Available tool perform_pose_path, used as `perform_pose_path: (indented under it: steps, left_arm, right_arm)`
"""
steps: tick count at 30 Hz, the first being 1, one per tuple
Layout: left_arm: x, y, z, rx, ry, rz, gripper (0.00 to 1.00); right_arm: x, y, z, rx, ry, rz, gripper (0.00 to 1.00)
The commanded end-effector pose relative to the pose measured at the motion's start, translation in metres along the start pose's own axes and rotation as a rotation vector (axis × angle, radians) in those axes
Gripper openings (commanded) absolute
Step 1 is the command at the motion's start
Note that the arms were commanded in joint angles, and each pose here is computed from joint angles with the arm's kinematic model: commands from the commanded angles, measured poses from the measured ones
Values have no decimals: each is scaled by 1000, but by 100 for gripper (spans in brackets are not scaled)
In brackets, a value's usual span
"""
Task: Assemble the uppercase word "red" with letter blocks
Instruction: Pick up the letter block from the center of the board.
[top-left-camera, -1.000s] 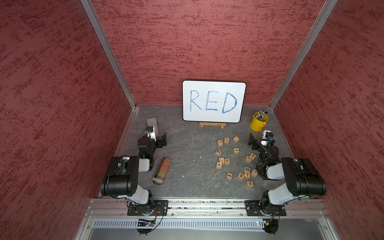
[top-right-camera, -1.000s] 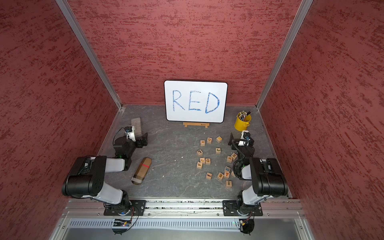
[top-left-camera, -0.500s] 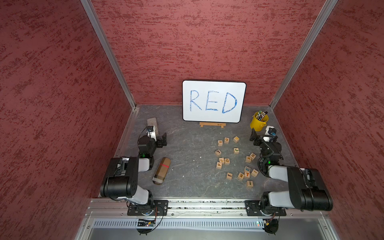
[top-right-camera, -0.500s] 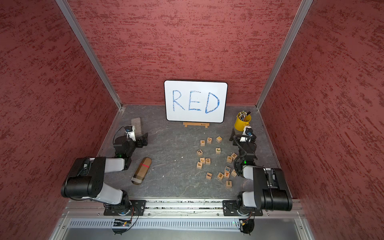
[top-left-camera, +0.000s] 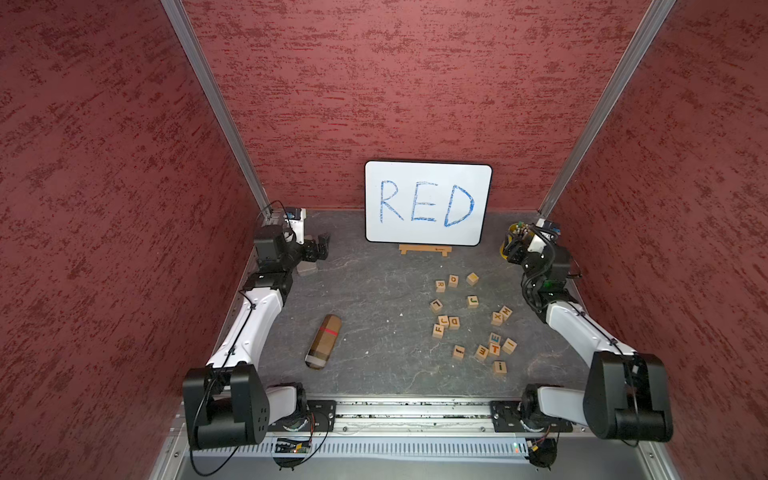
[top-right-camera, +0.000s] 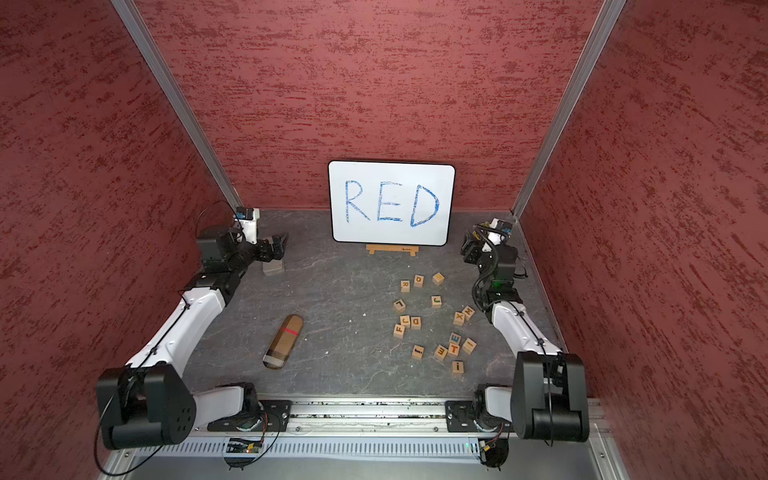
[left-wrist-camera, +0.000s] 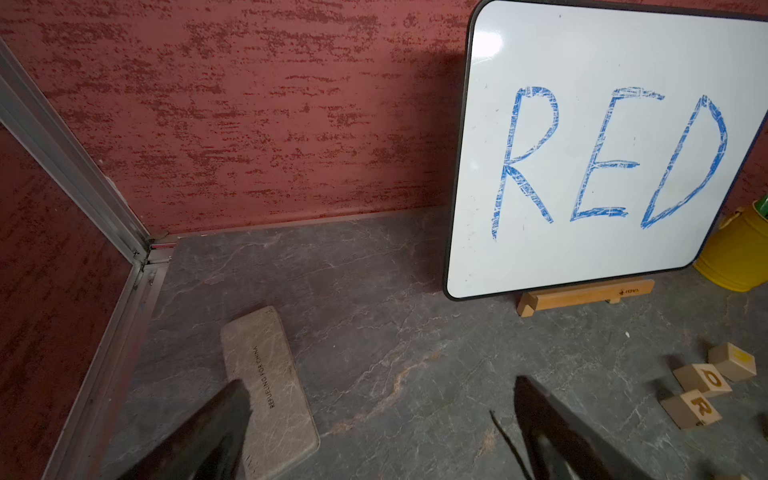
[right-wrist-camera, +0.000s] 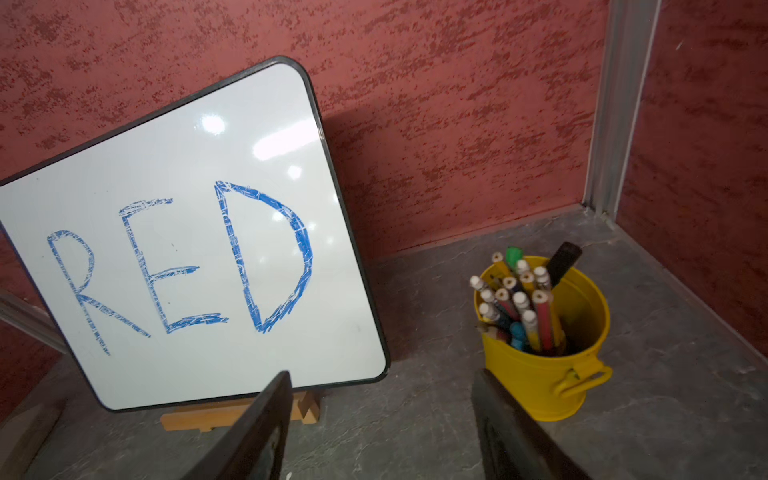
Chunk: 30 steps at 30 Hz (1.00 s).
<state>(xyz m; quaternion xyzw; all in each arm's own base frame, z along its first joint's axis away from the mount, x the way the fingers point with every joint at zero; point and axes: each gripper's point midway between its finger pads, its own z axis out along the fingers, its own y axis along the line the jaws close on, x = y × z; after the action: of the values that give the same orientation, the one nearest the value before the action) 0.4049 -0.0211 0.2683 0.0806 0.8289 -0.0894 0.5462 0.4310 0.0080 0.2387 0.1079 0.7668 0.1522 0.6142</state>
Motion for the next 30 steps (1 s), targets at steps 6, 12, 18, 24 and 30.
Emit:
perform_pose_path:
  steps: [6, 12, 18, 24, 30]
  left_arm:
    - [15, -3, -32, -24, 272, 42, 100]
    - [13, -15, -34, 12, 282, -29, 100]
    - [17, -30, -23, 35, 312, 27, 99]
    - [23, -33, -2, 10, 379, 74, 99]
    - [20, -47, 9, 33, 380, 71, 99]
  right_arm:
    - [49, 24, 8, 39, 340, 65, 70]
    - [67, 60, 3, 27, 491, 25, 70]
    - [101, 93, -13, -25, 637, -4, 69]
    - [123, 107, -29, -60, 707, 26, 67]
    - [139, 106, -48, -48, 759, 26, 65]
